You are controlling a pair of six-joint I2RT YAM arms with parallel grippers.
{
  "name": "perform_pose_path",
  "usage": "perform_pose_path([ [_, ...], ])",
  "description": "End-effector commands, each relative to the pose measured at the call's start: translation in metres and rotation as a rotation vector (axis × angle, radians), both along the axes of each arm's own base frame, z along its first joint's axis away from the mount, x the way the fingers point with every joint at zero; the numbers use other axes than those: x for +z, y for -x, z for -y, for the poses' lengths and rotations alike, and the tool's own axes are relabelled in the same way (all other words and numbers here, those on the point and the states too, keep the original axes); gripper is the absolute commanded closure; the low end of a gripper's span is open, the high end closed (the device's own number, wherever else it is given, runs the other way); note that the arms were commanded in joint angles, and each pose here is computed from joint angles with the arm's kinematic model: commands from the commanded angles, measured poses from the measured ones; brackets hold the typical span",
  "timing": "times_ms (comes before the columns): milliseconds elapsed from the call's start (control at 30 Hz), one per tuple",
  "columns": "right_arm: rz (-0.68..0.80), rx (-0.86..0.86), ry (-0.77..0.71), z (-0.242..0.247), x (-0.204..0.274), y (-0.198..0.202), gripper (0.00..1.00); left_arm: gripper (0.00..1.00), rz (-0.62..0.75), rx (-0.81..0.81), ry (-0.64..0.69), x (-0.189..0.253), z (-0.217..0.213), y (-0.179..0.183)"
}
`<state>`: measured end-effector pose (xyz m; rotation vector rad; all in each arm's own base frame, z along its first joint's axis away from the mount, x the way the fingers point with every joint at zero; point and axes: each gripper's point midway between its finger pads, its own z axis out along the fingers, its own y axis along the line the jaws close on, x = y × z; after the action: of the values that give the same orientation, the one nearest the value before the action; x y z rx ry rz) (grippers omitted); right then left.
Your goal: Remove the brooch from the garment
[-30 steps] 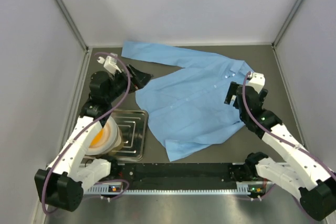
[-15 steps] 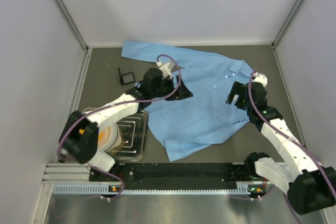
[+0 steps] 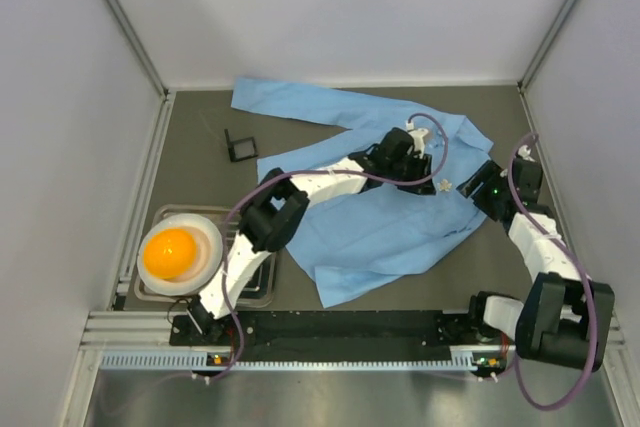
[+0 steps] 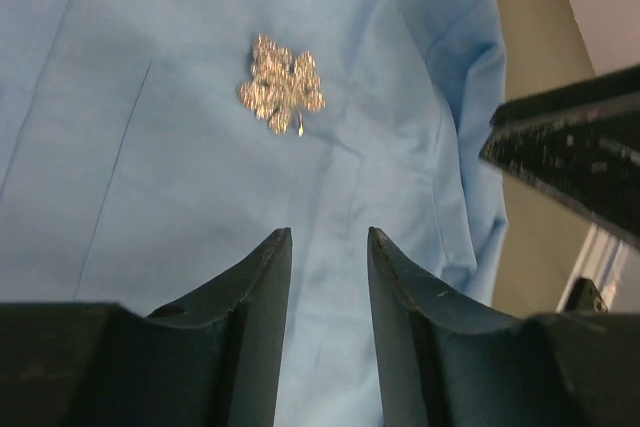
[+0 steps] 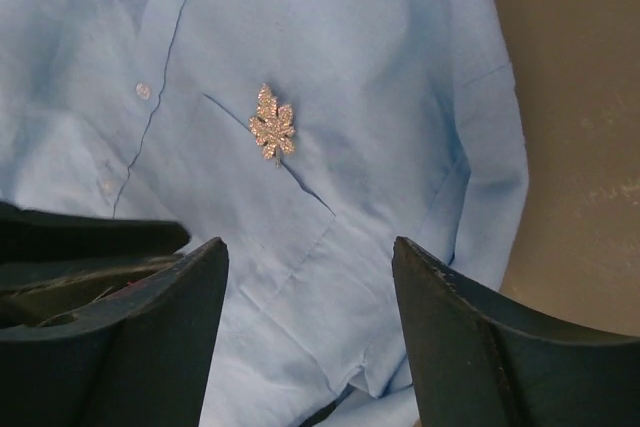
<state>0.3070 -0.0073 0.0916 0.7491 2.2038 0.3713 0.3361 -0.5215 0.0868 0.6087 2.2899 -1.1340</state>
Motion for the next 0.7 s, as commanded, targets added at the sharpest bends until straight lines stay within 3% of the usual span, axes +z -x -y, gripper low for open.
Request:
perform_pose_path([
  [0,0.075,0.056,-0.052,-0.006,0.014,-0.026,0.39,0.6,0.087,-0.009,0.091,0.025,0.037,-0.026],
  [67,0.066,0.06,-0.058,-0.006,0.01,-0.031,0.42,0.68,0.073,0.019,0.084,0.007,0.043,-0.035],
  [267,0.067,0.057,-0.077,-0.005,0.004,-0.043,0.5,0.74,0.092,0.064,0.147,0.006,0.055,-0.049],
  [500,0.044,0.05,-0.124,-0.008,-0.009,-0.054,0.58,0.74,0.097,0.083,0.165,0.0,0.06,-0.056],
  [667,0.057,0.047,-0.144,-0.007,-0.012,-0.072,0.58,0.74,0.07,0.098,0.161,-0.017,0.061,-0.06],
])
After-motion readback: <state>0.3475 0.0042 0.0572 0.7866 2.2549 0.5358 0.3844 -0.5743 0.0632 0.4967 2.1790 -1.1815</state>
